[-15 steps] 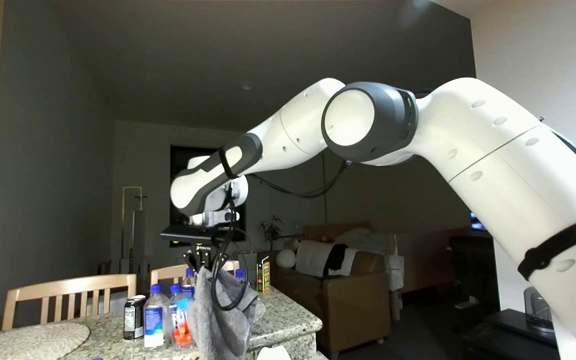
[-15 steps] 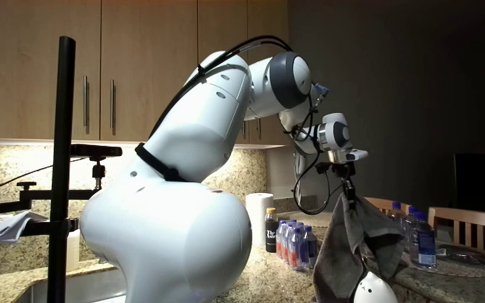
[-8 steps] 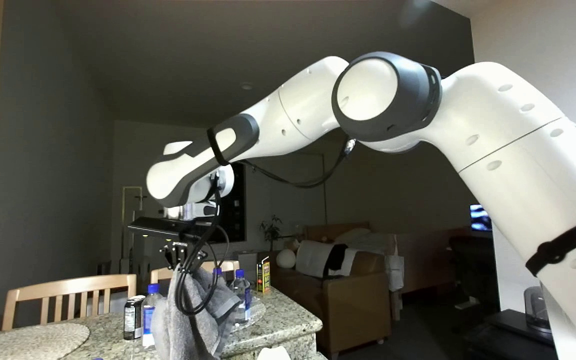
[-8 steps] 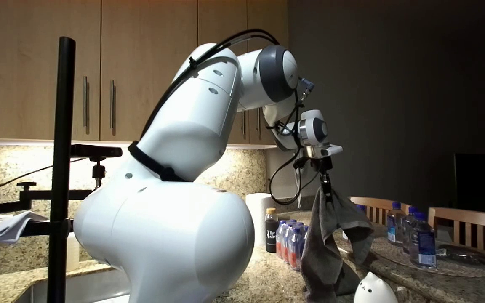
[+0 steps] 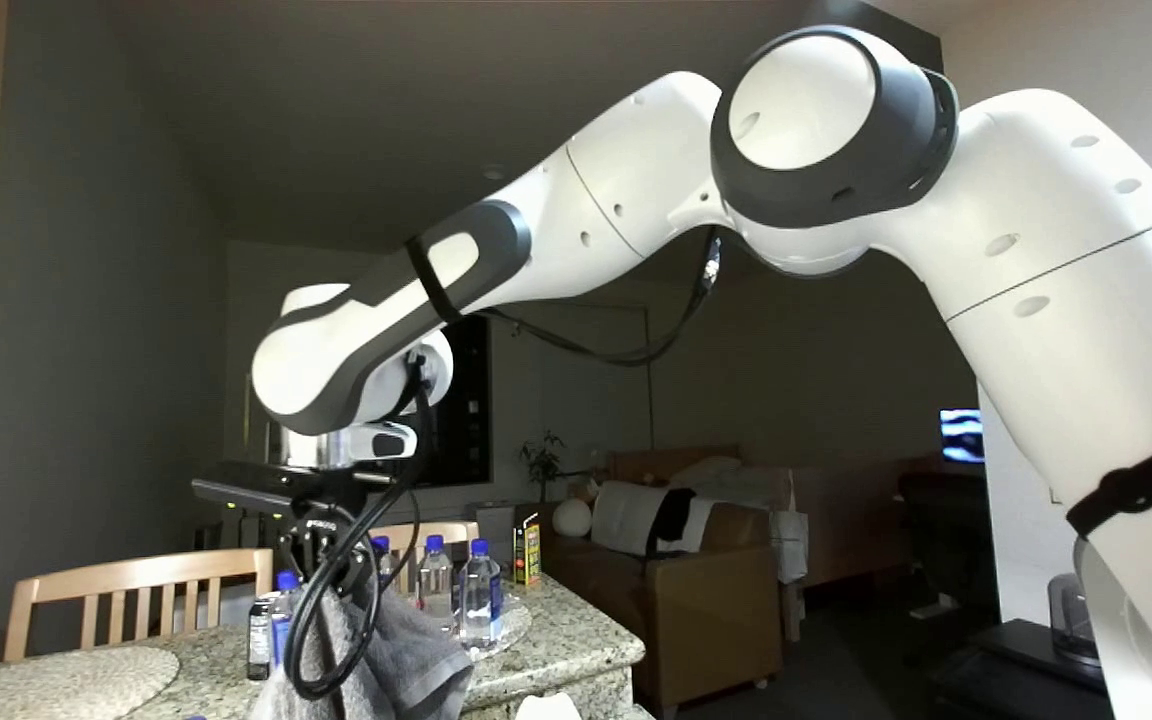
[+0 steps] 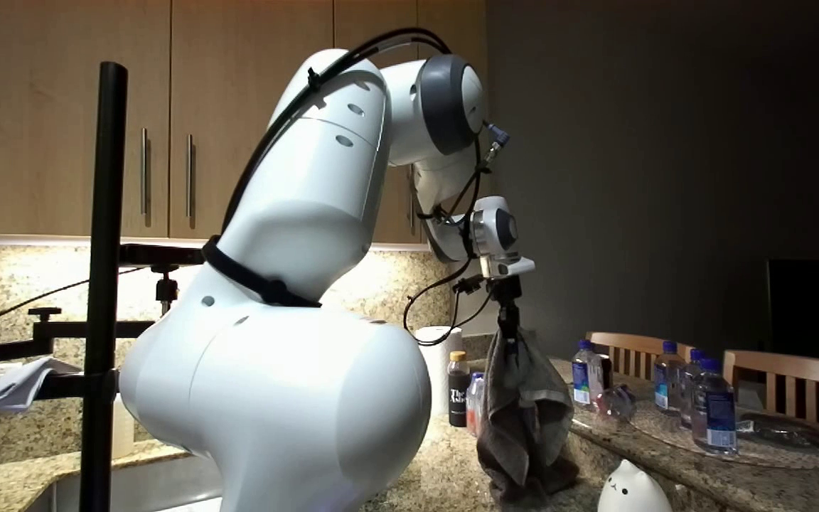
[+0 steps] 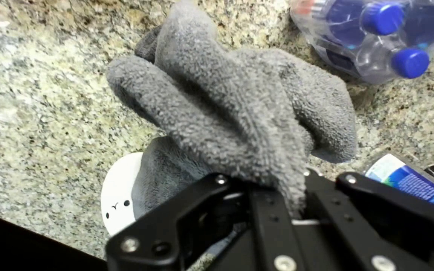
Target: Put the gray towel on the countertop
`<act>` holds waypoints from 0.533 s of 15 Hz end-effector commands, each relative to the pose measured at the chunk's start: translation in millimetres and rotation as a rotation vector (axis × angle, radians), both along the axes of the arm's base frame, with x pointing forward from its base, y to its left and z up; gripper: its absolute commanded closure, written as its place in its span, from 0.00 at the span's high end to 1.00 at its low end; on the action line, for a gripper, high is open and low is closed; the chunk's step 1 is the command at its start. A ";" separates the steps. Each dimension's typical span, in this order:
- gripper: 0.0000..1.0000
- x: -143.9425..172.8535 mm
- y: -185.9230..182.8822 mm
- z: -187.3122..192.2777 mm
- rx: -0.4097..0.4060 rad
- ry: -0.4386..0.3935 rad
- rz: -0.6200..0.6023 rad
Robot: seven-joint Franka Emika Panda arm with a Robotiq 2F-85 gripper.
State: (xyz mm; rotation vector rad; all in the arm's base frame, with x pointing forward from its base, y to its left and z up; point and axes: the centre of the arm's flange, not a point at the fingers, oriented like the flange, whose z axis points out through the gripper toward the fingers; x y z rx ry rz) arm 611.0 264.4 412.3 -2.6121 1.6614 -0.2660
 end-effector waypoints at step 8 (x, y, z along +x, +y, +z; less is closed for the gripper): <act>0.08 -57.6 14.3 -77.6 -0.035 0.073 -0.166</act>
